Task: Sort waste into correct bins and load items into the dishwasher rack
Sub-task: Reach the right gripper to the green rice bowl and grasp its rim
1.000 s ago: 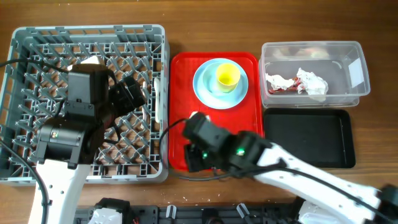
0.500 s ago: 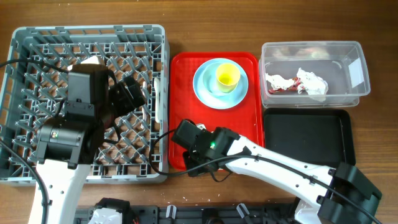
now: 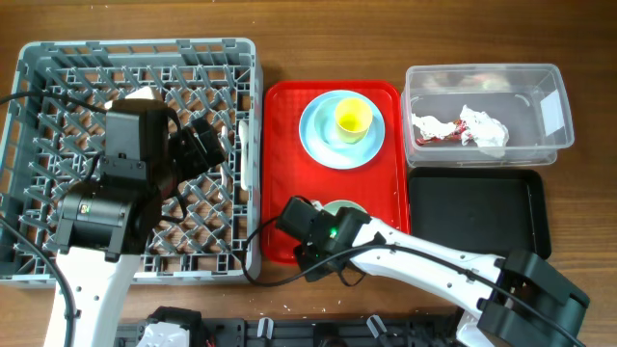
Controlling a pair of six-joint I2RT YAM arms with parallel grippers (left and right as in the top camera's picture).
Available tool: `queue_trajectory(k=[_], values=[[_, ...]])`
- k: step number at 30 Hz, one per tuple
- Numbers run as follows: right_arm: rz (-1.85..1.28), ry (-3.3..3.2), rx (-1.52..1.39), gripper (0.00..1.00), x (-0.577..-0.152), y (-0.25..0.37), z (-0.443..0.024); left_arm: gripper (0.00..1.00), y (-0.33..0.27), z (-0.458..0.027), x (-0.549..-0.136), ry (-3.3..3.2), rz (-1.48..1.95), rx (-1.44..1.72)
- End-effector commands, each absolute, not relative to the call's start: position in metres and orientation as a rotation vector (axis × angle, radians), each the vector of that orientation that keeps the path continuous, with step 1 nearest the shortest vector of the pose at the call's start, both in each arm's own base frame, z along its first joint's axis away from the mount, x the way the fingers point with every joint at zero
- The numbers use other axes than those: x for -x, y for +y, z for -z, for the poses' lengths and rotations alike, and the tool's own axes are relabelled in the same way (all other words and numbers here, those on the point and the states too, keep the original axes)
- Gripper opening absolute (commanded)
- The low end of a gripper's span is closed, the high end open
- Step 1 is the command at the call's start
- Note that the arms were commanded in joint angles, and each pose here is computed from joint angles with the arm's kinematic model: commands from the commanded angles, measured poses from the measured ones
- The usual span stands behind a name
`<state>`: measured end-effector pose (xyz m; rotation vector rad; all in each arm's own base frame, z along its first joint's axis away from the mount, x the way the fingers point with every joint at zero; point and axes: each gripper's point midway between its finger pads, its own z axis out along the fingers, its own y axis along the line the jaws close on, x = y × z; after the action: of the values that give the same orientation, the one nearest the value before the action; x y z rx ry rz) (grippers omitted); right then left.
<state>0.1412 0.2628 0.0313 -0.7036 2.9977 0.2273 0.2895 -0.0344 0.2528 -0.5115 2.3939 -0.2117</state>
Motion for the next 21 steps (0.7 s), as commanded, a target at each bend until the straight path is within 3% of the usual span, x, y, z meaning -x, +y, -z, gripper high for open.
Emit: queue_trajectory(k=[1, 7, 10, 14, 16, 18, 19, 21], values=[[-0.046, 2.944, 0.568, 0.11, -0.164, 0.244, -0.026, 1.00, -0.032, -0.259, -0.291, 2.371, 0.215, 0.535], [0.194, 2.962, 0.392, 0.10, -0.182, 0.197, -0.027, 1.00, -0.032, -0.259, -0.291, 2.371, 0.215, 0.535], [0.034, 3.048, 0.506, 0.04, -0.174, 0.209, -0.029, 1.00, -0.032, -0.259, -0.291, 2.371, 0.215, 0.535], [-0.167, 2.981, 0.624, 0.05, -0.180, 0.237, -0.070, 1.00, -0.032, -0.259, -0.291, 2.371, 0.215, 0.535], [-0.182, 2.909, 0.597, 0.14, -0.190, 0.240, -0.086, 1.00, -0.032, -0.259, -0.291, 2.371, 0.215, 0.535], [-0.182, 2.884, 0.580, 0.45, -0.194, 0.240, -0.089, 1.00, -0.032, -0.259, -0.291, 2.371, 0.215, 0.535], [-0.165, 2.881, 0.577, 0.51, -0.196, 0.238, -0.087, 1.00, -0.032, -0.259, -0.291, 2.371, 0.215, 0.535], [-0.078, 2.864, 0.554, 0.54, -0.200, 0.227, -0.081, 1.00, -0.032, -0.259, -0.291, 2.371, 0.215, 0.535]])
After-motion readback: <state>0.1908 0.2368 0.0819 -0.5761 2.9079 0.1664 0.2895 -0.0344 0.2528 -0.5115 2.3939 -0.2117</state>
